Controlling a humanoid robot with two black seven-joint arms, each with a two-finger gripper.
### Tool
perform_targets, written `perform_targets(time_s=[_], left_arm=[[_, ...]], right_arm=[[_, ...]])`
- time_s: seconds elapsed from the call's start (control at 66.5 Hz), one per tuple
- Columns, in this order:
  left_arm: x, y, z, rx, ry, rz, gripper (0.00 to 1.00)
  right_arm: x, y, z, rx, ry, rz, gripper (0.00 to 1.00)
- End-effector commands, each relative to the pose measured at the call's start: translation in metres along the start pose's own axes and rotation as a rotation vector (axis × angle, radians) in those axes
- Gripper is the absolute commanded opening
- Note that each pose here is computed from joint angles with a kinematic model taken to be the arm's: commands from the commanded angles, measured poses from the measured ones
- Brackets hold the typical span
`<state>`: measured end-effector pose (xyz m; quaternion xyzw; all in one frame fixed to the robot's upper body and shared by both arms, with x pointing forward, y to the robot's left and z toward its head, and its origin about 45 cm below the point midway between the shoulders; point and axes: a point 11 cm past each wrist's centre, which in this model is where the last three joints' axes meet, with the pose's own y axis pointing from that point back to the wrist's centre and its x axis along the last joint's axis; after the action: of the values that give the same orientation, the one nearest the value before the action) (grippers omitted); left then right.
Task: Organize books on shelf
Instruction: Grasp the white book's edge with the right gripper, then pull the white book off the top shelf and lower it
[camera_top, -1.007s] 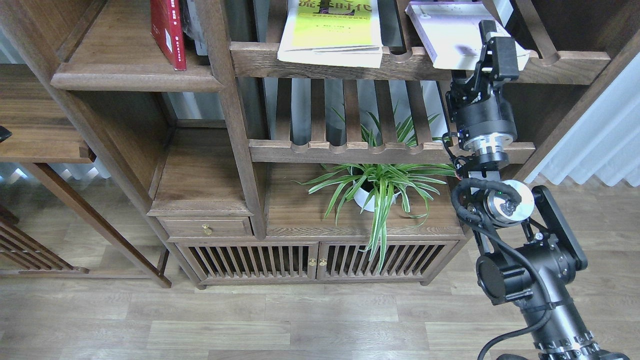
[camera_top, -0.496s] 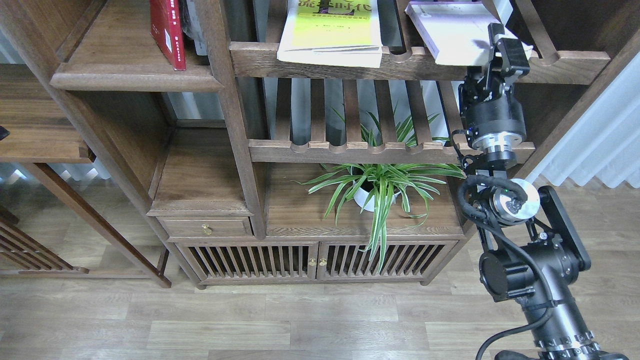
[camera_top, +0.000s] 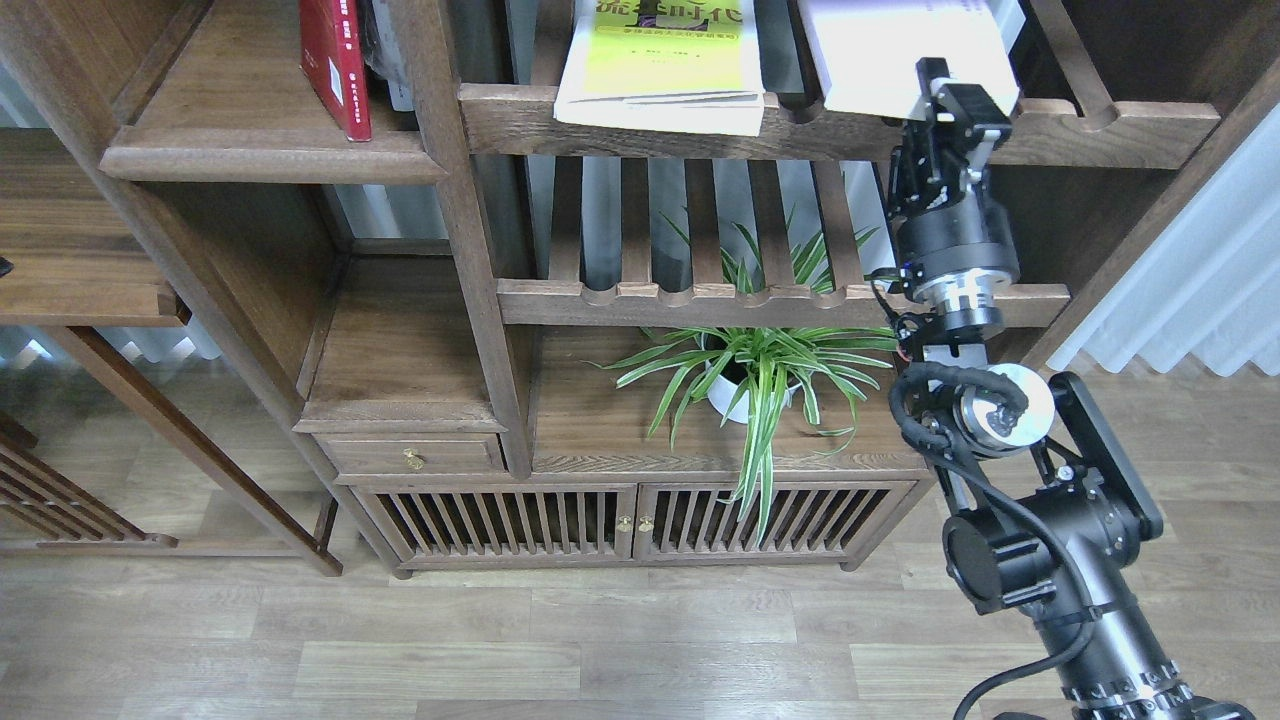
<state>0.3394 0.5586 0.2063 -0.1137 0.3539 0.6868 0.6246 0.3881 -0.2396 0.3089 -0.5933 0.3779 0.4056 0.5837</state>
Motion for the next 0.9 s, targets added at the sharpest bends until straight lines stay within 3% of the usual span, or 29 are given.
perform_targets(time_s=[0.0, 0.256, 0.301, 0.556, 0.887], left_arm=[[0.002, 0.001, -0.001, 0.001, 0.001, 0.006, 1.00], [0.003, 0.001, -0.001, -0.001, 0.003, 0.010, 1.00], [0.004, 0.001, -0.001, -0.001, 0.003, 0.011, 1.00], [0.007, 0.001, -0.004, -0.001, 0.012, 0.021, 1.00], [0.001, -0.011, -0.030, 0.034, 0.046, -0.004, 1.00]], right_arm=[[-0.011, 0.004, -0.017, 0.059, -0.009, -0.044, 0.05], [-0.030, 0.028, -0.067, 0.206, -0.008, -0.102, 0.05], [-0.029, 0.046, -0.090, 0.247, 0.020, -0.116, 0.05], [-0.012, 0.115, -0.130, 0.292, 0.066, -0.125, 0.05], [0.030, 0.212, -0.137, 0.334, 0.087, 0.111, 0.05]])
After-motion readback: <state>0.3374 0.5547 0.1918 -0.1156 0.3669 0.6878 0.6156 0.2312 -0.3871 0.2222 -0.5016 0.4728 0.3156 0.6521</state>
